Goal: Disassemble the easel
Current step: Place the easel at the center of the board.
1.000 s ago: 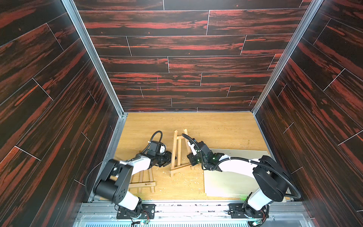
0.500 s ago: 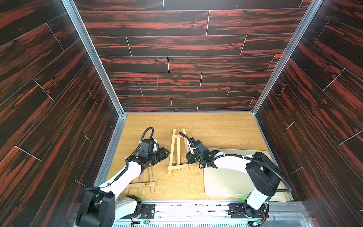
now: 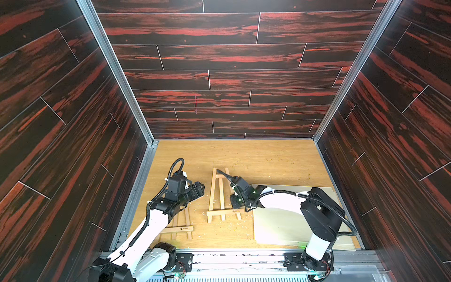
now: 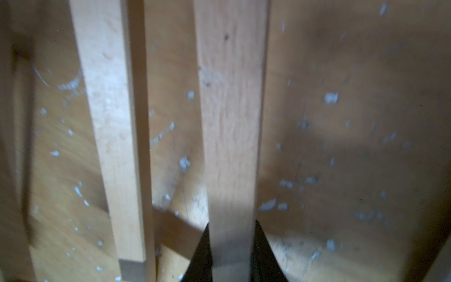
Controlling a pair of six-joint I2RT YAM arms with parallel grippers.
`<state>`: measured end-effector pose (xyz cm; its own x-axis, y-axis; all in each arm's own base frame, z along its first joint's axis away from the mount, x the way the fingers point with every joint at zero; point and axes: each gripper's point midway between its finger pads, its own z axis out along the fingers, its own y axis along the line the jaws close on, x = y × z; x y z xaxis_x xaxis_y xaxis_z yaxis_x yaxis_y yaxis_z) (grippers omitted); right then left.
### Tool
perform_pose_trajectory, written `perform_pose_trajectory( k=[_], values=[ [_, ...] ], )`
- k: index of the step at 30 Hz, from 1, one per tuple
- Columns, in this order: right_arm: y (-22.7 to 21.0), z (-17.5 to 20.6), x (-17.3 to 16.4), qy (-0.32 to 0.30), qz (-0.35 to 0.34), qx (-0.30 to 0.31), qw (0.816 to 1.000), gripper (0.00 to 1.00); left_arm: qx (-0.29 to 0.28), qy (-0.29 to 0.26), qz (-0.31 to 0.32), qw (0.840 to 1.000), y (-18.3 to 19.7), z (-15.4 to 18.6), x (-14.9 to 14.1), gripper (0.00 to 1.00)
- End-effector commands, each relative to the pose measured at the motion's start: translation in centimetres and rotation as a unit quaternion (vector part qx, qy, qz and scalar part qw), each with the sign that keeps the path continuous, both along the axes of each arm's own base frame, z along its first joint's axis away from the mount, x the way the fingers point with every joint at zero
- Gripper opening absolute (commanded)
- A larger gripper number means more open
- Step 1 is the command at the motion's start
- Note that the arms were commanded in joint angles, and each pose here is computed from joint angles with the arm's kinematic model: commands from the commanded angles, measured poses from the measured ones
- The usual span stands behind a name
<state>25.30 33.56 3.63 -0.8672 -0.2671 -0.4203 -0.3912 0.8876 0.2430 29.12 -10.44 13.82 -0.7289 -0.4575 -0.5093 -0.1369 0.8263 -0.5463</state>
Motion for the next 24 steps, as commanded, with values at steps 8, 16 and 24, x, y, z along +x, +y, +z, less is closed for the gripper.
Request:
perform_pose_trajectory(
  k=[8,16,24],
  values=[
    [-1.6,-3.1,-1.4,0.051,-0.031,-0.081,0.995,0.01,0.019,-0.009,0.005,1.0,0.6,1.1,0.7,0.87],
    [-1.7,-3.2,-1.2,0.049,-0.036,-0.087,0.994,0.1,0.029,-0.008,0.003,1.0,0.8,1.2,0.6,0.88],
    [-1.7,-1.8,-1.0,0.041,-0.036,-0.079,0.995,0.22,0.045,-0.008,0.009,0.999,1.5,1.2,0.6,0.9]
  ],
)
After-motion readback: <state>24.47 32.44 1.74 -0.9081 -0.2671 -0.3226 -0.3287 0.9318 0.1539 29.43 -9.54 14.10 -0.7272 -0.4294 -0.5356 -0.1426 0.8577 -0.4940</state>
